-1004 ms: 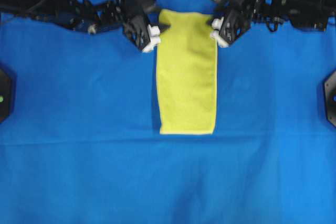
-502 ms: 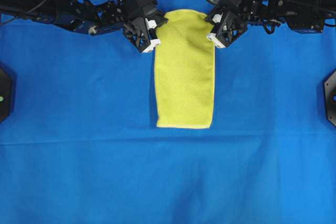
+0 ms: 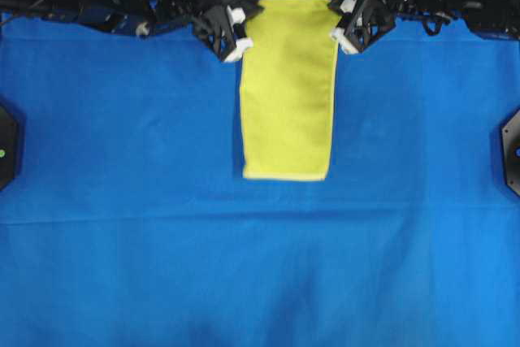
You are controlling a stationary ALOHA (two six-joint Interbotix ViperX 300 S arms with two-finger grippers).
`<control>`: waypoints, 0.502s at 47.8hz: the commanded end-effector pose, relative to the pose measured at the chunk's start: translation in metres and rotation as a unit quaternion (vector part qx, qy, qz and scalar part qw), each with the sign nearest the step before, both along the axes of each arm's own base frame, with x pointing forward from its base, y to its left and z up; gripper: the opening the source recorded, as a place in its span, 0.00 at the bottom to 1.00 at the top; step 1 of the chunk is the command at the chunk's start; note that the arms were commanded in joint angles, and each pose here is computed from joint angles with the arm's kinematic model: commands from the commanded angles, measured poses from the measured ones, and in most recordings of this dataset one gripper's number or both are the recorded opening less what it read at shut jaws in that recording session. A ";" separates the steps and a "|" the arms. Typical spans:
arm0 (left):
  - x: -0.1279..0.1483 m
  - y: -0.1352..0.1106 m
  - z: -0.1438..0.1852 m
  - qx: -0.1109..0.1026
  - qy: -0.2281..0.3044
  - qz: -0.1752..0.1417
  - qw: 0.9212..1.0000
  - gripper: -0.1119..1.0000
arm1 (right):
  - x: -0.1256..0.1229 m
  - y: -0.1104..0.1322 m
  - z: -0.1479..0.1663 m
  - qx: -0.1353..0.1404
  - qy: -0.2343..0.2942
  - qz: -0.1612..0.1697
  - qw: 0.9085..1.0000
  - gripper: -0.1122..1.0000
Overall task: Fold the yellow towel.
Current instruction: 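Fold the far end toward the near end with both grippers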
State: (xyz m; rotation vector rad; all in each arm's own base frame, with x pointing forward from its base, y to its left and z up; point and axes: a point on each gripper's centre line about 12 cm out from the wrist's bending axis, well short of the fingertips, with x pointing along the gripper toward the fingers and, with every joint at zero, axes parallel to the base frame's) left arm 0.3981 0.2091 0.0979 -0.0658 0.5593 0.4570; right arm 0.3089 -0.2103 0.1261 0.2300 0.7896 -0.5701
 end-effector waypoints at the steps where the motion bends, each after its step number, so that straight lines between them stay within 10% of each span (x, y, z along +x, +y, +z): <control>1: 0.007 0.006 0.022 0.015 -0.027 0.002 1.000 0.15 | 0.004 -0.003 0.014 -0.014 -0.017 0.002 1.000 0.14; 24: -0.009 -0.046 0.045 0.013 -0.025 -0.045 0.999 0.15 | 0.006 0.036 0.055 -0.037 -0.041 0.045 0.997 0.14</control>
